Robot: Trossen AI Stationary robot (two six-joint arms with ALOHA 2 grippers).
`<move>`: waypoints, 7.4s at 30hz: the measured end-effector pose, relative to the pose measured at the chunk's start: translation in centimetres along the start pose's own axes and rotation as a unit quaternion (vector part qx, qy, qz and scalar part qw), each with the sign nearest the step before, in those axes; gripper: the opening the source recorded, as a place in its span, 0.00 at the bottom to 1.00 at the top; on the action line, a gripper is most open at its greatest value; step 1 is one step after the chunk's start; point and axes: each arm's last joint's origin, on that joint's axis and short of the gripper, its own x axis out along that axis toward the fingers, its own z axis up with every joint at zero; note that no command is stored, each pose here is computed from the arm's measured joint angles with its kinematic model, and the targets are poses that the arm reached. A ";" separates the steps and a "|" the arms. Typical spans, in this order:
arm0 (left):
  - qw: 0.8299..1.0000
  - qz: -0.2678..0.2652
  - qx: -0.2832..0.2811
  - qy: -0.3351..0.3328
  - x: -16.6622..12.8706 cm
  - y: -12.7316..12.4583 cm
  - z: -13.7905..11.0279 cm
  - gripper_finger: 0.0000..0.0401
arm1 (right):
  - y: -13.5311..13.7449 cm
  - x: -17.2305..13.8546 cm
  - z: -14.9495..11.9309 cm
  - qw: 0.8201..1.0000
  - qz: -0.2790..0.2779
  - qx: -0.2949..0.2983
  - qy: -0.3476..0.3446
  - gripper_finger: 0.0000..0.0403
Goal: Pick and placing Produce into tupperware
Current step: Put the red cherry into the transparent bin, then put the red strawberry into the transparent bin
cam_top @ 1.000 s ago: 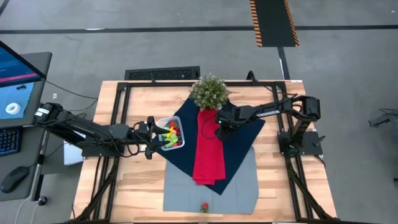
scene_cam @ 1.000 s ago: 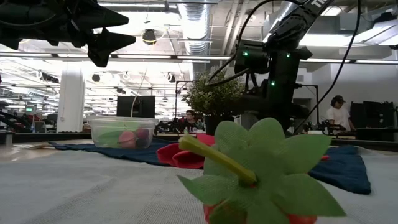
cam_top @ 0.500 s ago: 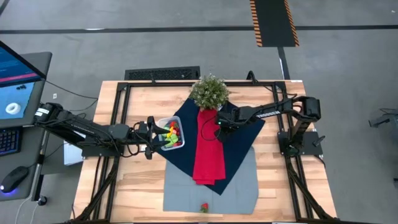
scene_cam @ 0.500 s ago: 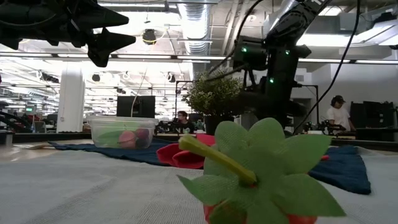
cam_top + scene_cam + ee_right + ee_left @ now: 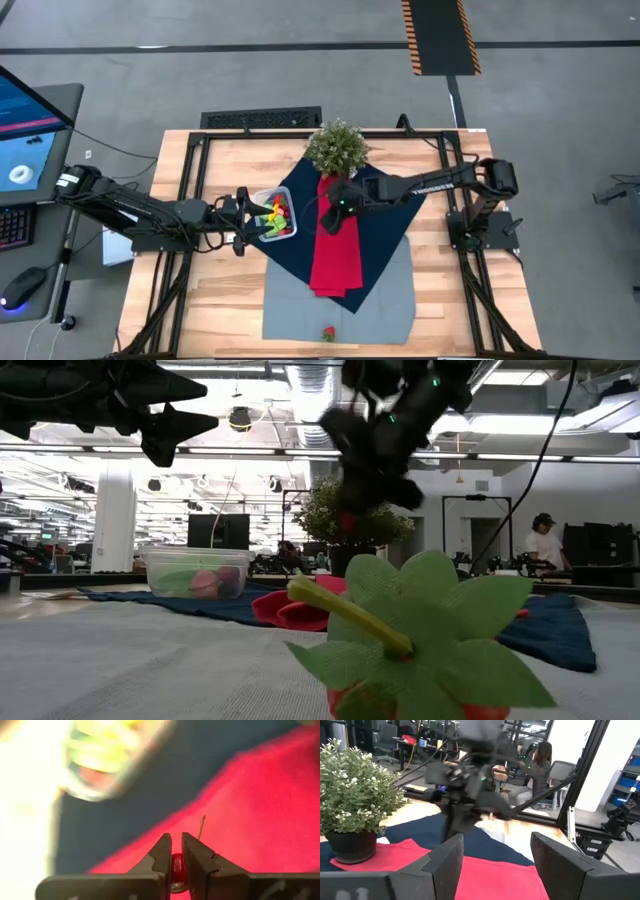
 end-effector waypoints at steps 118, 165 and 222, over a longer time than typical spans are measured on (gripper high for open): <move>0.885 -0.313 0.105 0.328 15.1 -14.6 -8.0 0.55 | 21.4 -11.7 -25.3 0.929 -0.090 -0.143 -0.330 0.66; 0.867 -0.354 0.097 0.338 18.9 -15.5 -11.6 0.55 | 17.2 -9.9 -26.1 0.922 -0.130 -0.092 -0.352 0.66; 0.864 -0.378 0.113 0.313 20.0 -16.7 -14.2 0.12 | 17.5 -9.3 -25.7 0.932 -0.130 -0.078 -0.329 0.66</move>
